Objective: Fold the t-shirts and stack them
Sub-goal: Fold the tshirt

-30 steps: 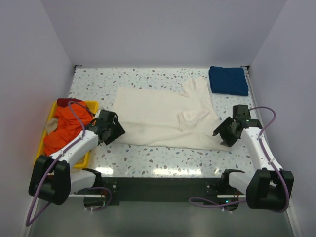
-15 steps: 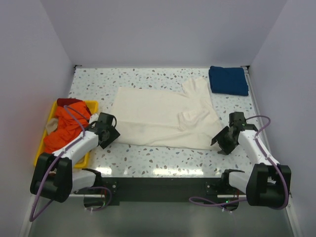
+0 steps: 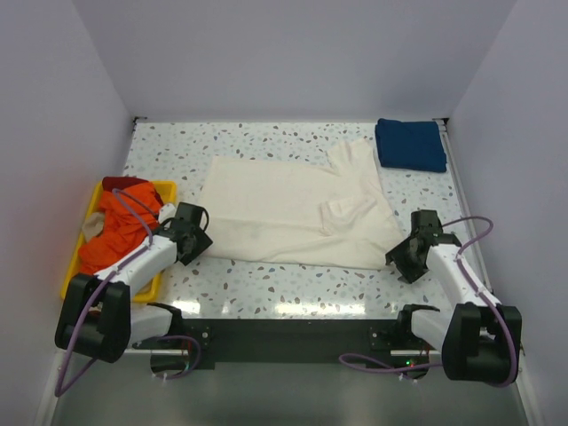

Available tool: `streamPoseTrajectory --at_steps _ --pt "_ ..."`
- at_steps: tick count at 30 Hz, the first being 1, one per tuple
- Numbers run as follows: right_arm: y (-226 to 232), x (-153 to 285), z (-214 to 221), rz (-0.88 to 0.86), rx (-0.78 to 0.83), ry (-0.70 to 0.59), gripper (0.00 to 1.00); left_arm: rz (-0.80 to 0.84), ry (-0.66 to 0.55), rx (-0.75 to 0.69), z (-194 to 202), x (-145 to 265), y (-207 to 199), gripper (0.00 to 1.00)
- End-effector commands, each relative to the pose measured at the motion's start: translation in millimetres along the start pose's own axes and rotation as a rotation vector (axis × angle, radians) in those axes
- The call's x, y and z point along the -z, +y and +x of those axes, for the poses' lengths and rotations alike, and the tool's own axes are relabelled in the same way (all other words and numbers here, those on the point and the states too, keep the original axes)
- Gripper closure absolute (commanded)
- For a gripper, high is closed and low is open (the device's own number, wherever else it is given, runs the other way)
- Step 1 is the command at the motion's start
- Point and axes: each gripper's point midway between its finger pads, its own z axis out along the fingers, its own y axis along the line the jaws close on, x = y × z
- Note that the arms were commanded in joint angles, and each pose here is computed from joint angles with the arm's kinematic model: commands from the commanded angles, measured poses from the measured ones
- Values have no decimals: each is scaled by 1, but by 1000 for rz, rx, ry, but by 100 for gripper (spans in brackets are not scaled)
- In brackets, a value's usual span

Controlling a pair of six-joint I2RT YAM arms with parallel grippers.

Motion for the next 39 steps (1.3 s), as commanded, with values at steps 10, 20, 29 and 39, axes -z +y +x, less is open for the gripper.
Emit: streamPoseTrajectory --at_steps 10,20,29,39 --pt "15 -10 -32 -81 -112 -183 45 -31 -10 -21 -1 -7 13 41" --pt "25 -21 -36 -129 -84 -202 66 -68 5 -20 5 -16 23 50" --pt "44 -14 -42 -216 7 -214 99 -7 34 -34 7 -14 8 100" --pt "104 83 -83 -466 77 -350 100 286 -208 -21 -89 67 -74 100"
